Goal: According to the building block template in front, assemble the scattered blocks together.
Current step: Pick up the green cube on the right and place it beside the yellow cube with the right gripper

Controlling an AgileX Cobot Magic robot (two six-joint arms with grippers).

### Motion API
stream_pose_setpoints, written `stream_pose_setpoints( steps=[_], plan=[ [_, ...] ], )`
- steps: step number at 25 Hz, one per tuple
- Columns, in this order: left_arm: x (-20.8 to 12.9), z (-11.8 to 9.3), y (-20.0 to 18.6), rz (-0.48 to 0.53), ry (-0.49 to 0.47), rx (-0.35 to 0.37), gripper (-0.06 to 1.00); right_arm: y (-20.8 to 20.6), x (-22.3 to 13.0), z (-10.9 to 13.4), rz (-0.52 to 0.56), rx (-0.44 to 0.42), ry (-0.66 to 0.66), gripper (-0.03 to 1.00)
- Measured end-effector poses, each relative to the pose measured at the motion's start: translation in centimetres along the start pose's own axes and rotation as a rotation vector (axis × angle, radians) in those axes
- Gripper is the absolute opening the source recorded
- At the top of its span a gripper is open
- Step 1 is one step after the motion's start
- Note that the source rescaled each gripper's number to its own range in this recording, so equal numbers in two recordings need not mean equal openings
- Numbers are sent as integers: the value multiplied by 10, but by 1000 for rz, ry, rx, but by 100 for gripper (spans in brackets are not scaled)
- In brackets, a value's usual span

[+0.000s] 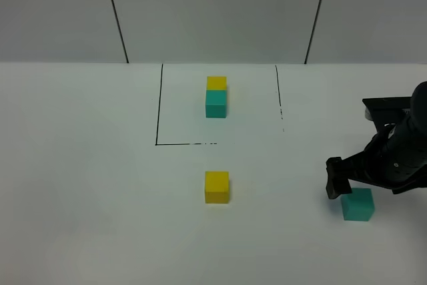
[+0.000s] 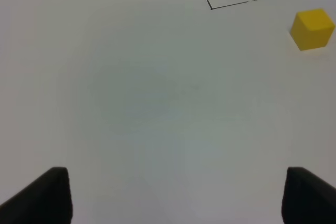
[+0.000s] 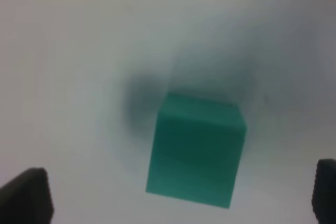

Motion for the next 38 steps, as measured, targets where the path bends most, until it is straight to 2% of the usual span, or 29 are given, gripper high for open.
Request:
stream_pose_setpoints(
  steps=[13,26,28,29,31,34,35,38],
  plan=[
    [0,0,0,0,1,0,80,45,-5,-6,62,-21,45,100],
    [0,0,0,0,1,0,79,49,-7,-6,76,-25,48,100],
    [0,0,0,0,1,0,79,51,-8,-7,82,-26,48,97],
    [0,0,0,0,1,0,79,51,-8,-7,83,-27,47,90],
    [0,0,0,0,1,0,79,51,-9,-7,85,-28,47,68],
    [0,0,0,0,1,0,79,51,-8,-7,83,-27,47,11],
    [0,0,0,0,1,0,79,51,-8,-7,83,-27,48,0],
    [0,0,0,0,1,0,79,51,-8,-7,81,-27,48,2]
  ],
)
Point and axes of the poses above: a point on each arm's last joint axis where the gripper is mounted, y pointing out along that axis toward the gripper, z along the wrist's bending axis when the last joint is at zero, x = y × z, the point moved 9 cm from there along y, pointing out along that axis toward the gripper, and after that the axes turned 6 degrees about y, right-handed, at the moved point
